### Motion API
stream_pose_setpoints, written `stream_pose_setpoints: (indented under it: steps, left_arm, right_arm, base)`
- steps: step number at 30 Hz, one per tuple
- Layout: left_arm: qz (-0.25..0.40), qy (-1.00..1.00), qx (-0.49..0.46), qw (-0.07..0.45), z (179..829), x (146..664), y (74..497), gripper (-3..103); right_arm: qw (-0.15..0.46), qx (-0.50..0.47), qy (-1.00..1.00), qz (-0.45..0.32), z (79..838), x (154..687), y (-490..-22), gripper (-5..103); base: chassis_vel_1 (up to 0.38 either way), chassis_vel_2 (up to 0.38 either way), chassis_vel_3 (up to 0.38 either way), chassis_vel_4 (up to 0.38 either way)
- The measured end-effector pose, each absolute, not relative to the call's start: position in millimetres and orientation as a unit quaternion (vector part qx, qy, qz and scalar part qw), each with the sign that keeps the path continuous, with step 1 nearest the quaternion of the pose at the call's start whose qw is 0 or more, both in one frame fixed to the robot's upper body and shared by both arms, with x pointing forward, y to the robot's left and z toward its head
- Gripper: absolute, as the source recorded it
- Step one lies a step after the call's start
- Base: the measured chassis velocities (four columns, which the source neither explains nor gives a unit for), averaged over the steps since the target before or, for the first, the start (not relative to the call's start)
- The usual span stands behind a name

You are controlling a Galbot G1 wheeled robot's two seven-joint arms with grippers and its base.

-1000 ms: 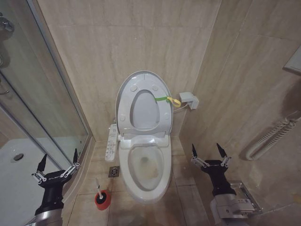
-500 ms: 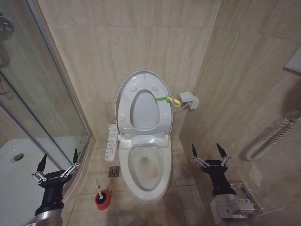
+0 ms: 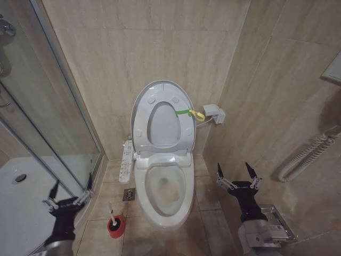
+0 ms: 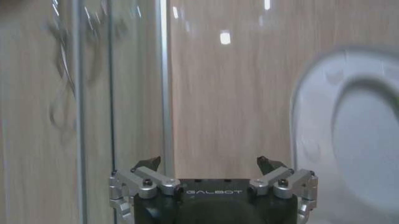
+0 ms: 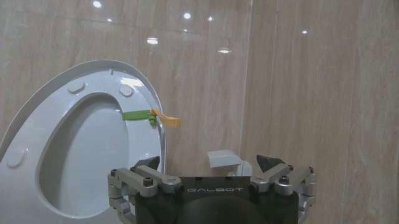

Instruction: Open the toilet lid, clean the toilet bowl with a toilet brush, close the toilet lid, and flush.

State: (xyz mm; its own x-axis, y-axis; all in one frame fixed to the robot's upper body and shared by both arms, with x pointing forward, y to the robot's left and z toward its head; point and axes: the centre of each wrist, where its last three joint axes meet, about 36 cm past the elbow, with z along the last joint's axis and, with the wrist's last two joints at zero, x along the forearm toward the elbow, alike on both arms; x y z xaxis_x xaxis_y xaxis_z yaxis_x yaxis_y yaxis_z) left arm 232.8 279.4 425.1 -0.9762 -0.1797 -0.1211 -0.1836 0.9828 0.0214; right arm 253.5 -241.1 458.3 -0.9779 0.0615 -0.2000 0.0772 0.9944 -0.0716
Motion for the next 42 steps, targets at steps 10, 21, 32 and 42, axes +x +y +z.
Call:
stream_pose_setpoints:
  steps: [10, 21, 32, 42]
  left_arm:
    - [-0.010, 0.995, -0.065, -0.081, 405.0, 215.9, 269.5, 100]
    - [0.013, 0.995, -0.091, 0.047, 455.3, 207.4, 268.2, 100]
    - [0.013, 0.994, -0.104, 0.020, 387.5, 194.9, 273.0, 90]
    - [0.014, 0.994, -0.109, 0.008, 359.9, 185.9, 273.8, 99]
  right_arm:
    - [0.099, 0.035, 0.994, -0.040, 458.3, 253.5, -241.1, 100]
    - [0.099, 0.035, 0.994, -0.040, 458.3, 253.5, -241.1, 100]
    - [0.099, 0.035, 0.994, -0.040, 458.3, 253.5, -241.1, 100]
    - [0.099, 0.035, 0.994, -0.039, 458.3, 253.5, -241.1, 100]
  base:
    - [0.000, 0.000, 0.000, 0.000]
    - [0.000, 0.000, 0.000, 0.000]
    - [0.000, 0.000, 0.000, 0.000]
    - [0.000, 0.000, 0.000, 0.000]
